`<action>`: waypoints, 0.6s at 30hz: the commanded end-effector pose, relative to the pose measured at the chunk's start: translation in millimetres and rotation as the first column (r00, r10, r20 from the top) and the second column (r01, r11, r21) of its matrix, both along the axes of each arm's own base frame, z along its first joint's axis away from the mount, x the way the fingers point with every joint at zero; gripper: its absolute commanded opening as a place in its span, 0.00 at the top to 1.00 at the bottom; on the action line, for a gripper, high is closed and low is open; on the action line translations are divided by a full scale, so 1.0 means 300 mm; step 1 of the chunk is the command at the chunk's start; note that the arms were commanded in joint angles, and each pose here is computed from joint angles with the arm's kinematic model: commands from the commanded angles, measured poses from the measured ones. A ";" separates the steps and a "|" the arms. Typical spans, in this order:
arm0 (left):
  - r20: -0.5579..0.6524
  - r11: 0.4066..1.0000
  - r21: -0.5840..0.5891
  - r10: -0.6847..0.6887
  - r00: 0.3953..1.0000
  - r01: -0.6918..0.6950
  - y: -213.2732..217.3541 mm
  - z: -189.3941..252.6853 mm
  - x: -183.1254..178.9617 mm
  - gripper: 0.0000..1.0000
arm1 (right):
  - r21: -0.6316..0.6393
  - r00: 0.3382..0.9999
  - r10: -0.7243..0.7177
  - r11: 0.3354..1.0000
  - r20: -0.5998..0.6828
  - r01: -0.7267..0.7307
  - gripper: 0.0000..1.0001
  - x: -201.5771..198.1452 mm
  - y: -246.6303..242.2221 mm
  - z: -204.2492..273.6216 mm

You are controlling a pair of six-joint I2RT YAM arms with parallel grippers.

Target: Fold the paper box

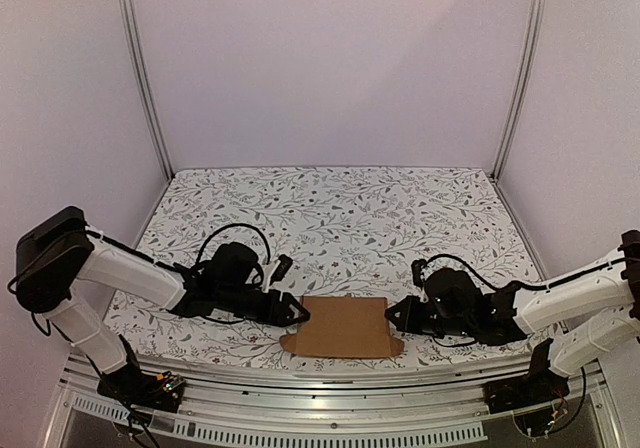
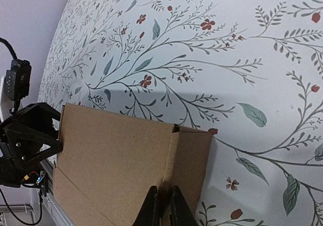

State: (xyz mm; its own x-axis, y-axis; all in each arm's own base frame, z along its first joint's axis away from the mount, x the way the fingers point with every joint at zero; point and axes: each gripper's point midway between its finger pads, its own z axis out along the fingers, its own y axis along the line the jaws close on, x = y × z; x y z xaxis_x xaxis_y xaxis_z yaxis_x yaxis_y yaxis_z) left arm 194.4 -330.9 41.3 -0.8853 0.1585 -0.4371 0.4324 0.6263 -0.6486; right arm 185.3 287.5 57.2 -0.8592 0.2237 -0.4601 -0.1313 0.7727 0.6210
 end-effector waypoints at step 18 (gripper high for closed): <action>-0.141 0.984 -0.122 0.115 0.983 -0.132 0.154 0.038 -0.036 0.24 | -0.028 0.997 0.024 0.999 -0.073 -0.027 1.00 -0.018 0.025 -0.106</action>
State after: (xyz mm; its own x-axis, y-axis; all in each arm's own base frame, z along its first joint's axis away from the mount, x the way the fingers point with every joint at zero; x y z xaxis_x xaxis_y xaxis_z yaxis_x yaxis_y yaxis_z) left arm 186.8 -285.8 49.0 -0.9308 0.0232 -0.3648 0.3015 0.6132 -0.7301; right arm 191.2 311.4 58.6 -0.8628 0.2411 -0.4443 -0.1497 0.7175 0.6803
